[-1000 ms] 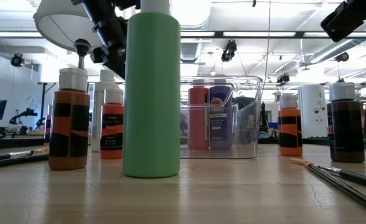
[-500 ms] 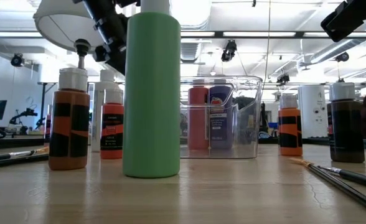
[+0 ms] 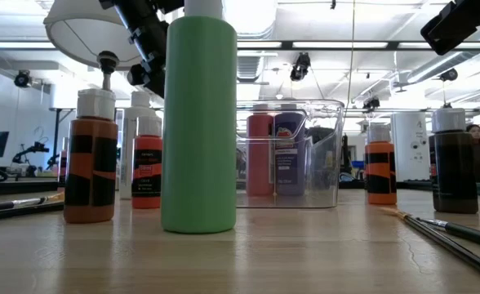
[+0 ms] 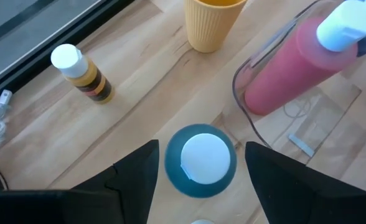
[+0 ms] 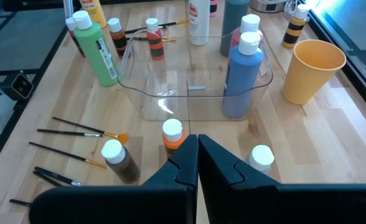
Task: Pick & Place Paint Supplies
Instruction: Put the dark green paint bottle into the transparent bin
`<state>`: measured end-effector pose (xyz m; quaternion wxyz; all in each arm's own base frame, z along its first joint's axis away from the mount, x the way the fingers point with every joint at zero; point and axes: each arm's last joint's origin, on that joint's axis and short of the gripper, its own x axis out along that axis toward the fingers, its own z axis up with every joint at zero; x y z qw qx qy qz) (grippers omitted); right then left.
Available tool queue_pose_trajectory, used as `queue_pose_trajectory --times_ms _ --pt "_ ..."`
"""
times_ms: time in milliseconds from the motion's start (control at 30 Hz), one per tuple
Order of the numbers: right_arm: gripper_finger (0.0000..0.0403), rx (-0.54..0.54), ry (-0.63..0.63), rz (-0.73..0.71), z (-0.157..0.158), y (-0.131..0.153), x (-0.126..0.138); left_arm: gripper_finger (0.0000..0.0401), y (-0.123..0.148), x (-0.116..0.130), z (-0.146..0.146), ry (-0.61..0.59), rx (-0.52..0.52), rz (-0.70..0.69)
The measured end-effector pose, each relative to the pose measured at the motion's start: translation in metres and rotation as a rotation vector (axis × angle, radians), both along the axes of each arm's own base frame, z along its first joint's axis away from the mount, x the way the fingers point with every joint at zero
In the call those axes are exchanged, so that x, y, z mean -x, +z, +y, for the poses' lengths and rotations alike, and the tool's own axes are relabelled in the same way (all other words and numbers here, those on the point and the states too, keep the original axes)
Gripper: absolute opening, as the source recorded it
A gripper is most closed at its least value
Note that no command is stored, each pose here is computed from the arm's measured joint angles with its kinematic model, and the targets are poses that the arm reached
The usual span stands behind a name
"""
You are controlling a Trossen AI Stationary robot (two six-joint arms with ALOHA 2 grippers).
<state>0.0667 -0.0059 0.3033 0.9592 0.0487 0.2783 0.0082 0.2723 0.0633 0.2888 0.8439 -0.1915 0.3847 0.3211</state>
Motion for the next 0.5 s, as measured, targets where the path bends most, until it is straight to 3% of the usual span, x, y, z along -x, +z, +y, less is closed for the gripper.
queue_pose_trajectory --times_ms 500 --pt "0.0008 0.0 0.0 0.0 0.0 0.0 0.0 0.0242 -0.0104 -0.007 0.001 -0.007 0.019 0.036"
